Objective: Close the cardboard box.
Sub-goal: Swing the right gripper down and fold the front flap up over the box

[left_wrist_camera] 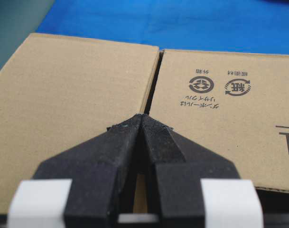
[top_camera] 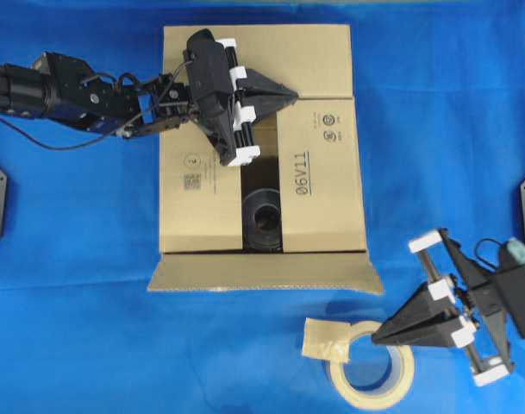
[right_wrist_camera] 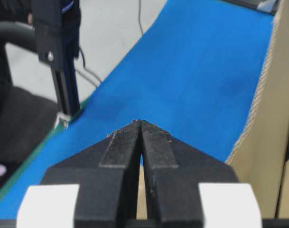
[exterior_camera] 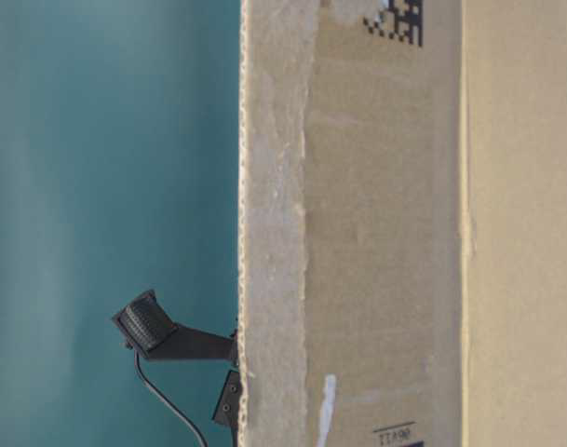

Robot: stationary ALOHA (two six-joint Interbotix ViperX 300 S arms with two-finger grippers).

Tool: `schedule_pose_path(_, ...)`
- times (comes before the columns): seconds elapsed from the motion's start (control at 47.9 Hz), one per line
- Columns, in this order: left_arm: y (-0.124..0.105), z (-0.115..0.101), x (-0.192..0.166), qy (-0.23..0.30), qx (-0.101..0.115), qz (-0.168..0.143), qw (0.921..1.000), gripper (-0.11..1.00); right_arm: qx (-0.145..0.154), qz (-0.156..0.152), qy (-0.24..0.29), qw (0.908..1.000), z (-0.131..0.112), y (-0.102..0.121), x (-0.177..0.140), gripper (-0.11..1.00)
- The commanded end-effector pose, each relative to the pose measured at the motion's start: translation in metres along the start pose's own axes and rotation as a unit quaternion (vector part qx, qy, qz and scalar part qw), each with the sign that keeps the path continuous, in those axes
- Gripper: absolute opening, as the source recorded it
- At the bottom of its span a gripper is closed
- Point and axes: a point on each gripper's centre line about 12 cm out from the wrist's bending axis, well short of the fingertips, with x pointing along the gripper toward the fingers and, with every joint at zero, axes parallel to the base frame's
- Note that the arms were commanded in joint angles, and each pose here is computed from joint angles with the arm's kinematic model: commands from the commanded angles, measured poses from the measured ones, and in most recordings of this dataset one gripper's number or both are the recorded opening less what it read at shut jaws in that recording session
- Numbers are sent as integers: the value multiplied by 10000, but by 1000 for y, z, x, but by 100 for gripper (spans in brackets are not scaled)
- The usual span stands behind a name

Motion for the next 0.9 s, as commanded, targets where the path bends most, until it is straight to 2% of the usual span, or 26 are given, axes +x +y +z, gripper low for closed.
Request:
schedule_pose_path(0.0,1,6,-1,-76,-19,15,10000,0,-10,-2,-30,10000,-2,0,5,0)
schedule_pose_path(0.188,1,6,-1,-76,-17,7,10000,0,0,-64,2,10000,-6,-3,8,0)
schedule_pose_path(0.376,0,6,-1,-85,-45,1,10000,0,69,-319,-56,9995,-3,-20,7,0)
schedule_pose_path(0.709,-2,6,-2,-72,-47,-23,10000,0,330,-1177,-246,9922,5,-72,-10,0)
schedule_pose_path(0.876,-3,6,-2,-72,-44,-30,10000,0,574,-1596,52,9855,-4,-97,-15,0)
